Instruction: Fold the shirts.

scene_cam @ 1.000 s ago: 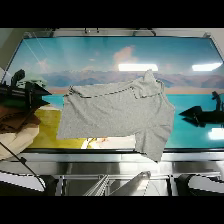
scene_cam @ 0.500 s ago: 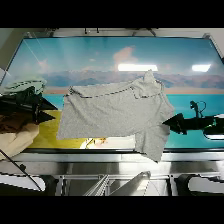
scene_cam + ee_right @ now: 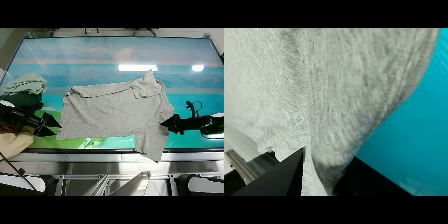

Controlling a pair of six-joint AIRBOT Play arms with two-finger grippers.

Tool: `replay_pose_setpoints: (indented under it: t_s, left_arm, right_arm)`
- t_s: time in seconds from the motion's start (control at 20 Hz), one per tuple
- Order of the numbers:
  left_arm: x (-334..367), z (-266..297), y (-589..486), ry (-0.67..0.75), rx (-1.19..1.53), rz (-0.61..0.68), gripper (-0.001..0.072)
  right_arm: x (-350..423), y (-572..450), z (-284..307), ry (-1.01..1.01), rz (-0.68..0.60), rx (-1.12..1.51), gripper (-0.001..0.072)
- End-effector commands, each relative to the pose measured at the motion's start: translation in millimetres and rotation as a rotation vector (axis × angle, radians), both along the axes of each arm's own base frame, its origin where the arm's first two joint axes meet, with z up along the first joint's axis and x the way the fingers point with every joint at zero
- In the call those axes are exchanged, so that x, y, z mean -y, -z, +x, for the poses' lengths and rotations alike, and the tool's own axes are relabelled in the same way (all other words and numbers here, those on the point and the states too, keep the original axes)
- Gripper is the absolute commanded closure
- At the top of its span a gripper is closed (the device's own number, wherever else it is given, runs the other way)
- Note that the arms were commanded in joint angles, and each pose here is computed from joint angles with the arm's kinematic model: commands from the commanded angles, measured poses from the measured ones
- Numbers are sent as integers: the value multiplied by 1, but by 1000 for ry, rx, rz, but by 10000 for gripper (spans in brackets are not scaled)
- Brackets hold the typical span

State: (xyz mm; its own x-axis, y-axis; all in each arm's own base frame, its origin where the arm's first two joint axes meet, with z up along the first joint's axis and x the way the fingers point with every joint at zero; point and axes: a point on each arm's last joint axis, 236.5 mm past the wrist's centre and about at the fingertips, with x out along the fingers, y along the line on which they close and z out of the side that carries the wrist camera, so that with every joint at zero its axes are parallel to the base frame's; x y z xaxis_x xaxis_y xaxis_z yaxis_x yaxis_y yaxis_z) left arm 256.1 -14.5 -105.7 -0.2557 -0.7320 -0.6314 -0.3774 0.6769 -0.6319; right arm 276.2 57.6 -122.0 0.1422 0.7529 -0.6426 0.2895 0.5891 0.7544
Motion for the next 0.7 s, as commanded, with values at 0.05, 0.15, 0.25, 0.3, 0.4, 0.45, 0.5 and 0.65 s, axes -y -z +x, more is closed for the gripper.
replay_pose_setpoints:
  t_s: [0.05,0.15,0.25,0.3,0.4,0.45,0.5,0.65]
  left_arm:
    - [8,-11,21,84,-32,79,209]
    - [33,-8,20,109,-30,17,392]
    - [49,-12,22,191,-8,-18,685]
    - [53,-12,21,212,3,-24,686]
    - [53,-11,18,220,22,-18,686]
    - [51,-9,17,213,33,-13,686]
    - [48,-7,15,203,41,-10,686]
    - [37,-4,13,157,47,-8,686]
  right_arm:
    - [7,7,7,21,-43,23,377]
    - [7,7,7,21,-42,23,377]
    - [5,5,5,14,-30,18,377]
    - [3,3,4,9,-19,15,377]
    - [1,1,1,-6,-5,16,377]
    - [0,0,0,-11,-2,13,377]
    - [0,0,-2,-19,-3,10,377]
    - [9,5,-16,-25,-17,-47,371]
